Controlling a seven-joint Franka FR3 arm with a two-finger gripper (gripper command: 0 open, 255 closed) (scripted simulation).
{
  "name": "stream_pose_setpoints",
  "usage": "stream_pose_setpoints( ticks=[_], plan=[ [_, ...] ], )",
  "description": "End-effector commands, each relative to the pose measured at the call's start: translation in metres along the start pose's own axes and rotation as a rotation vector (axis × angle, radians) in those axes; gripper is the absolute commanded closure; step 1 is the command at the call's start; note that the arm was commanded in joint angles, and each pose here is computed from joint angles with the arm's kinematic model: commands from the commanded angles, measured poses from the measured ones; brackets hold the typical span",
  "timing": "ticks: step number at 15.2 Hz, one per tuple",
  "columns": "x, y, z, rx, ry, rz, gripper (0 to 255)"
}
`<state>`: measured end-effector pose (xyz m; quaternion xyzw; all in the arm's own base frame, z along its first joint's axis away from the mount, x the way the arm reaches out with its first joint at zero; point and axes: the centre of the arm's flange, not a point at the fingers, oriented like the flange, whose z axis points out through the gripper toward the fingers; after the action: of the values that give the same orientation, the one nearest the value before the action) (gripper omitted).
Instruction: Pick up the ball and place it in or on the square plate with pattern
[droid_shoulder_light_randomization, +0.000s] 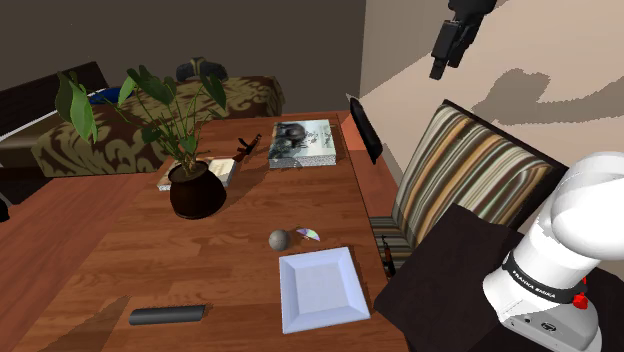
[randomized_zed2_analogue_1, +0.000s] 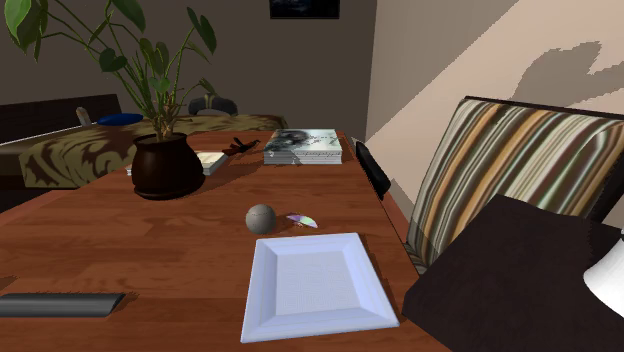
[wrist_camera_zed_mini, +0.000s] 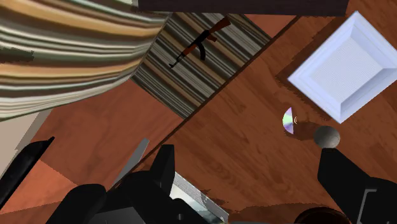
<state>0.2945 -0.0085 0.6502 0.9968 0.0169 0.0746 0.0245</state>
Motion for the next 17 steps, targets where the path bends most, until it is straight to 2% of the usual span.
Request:
stream_pose_setpoints(
  ticks=[1,17],
  plan=[
    [0.0,0.0,0.0,0.0,0.0,0.0,0],
    [0.064,-0.129,0.16,-0.054,0.012,-0.052,0]
  ],
)
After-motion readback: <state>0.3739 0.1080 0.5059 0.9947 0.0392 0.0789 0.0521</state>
